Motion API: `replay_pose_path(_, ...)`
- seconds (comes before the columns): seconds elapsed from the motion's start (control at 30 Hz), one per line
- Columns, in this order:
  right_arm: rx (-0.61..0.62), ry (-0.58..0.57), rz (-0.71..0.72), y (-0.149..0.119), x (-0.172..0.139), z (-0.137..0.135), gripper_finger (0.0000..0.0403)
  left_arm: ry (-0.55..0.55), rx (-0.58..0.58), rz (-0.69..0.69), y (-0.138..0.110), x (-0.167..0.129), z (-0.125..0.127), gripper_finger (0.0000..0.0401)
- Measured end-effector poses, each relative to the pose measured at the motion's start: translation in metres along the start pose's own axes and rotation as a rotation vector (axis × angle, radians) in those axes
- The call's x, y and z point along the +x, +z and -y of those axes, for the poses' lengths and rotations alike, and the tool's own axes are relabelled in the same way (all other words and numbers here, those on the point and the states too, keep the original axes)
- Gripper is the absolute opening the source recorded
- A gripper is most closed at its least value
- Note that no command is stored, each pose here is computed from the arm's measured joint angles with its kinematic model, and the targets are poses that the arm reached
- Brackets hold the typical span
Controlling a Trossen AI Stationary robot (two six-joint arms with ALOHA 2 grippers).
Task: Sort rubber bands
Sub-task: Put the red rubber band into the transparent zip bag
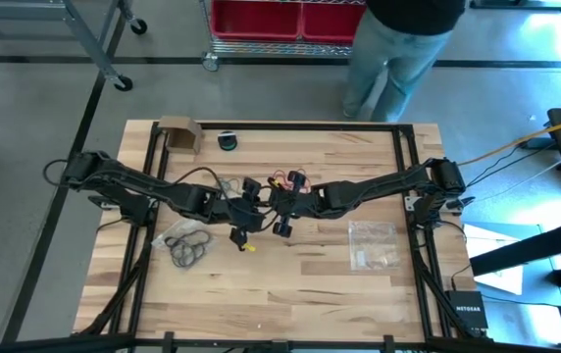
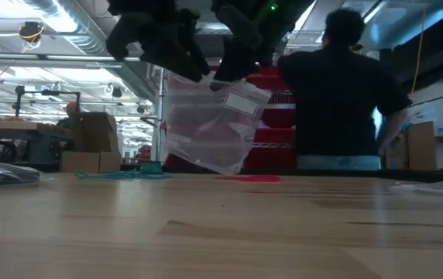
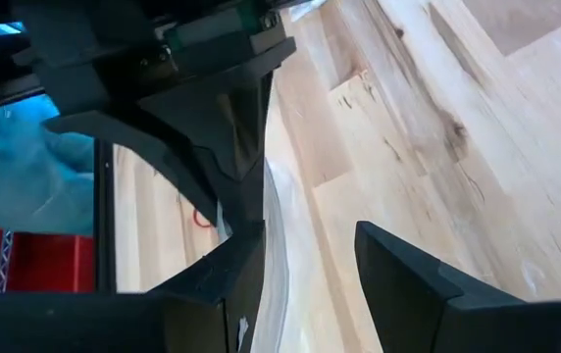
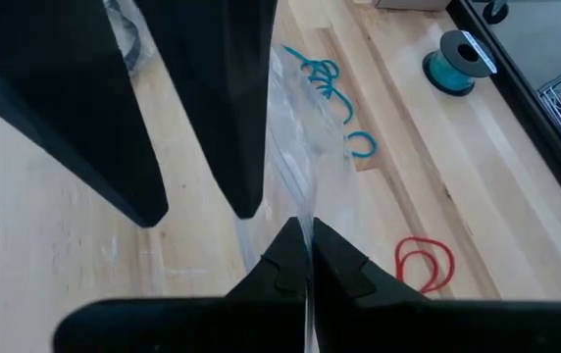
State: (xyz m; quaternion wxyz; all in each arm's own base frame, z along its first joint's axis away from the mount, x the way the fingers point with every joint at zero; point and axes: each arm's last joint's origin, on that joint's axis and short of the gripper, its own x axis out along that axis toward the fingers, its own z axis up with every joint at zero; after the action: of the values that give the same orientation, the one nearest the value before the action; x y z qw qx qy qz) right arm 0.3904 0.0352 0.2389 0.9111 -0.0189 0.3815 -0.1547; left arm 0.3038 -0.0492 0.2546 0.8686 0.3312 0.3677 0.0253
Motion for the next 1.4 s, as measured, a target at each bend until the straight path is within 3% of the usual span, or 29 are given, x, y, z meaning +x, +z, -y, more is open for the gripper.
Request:
replay_pose_path(0.13,0.000,0.000,0.000,0.000,0.000,0.000,0.0000,0.001,0.005,-0.011,0.000,0.005,0.002,0.0153)
replay_pose_path(0.5,0.087,0.007,-0.004,0.000,0.000,0.000,0.0000,0.139,-0.009,-0.128,-0.005,0.020,0.005,0.0152)
replay_pose_path(0.6,0.087,0.007,-0.004,0.000,0.000,0.000,0.0000,0.141,-0.029,-0.123,-0.005,0.021,0.005,0.0133)
replay_pose_path(0.87,0.086,-0.042,0.008,0.000,0.001,0.001,0.0000,0.000,-0.058,-0.119,-0.008,0.019,0.013,0.0012)
replay_pose_path(1.13,0.081,-0.087,0.054,0.004,0.000,0.002,0.0001,-0.128,-0.142,-0.021,0.002,0.001,0.024,0.0003)
replay_pose_path(1.4,0.126,-0.071,0.075,0.003,0.012,-0.003,0.0001,-0.190,-0.273,-0.069,0.004,-0.010,0.032,0.0004)
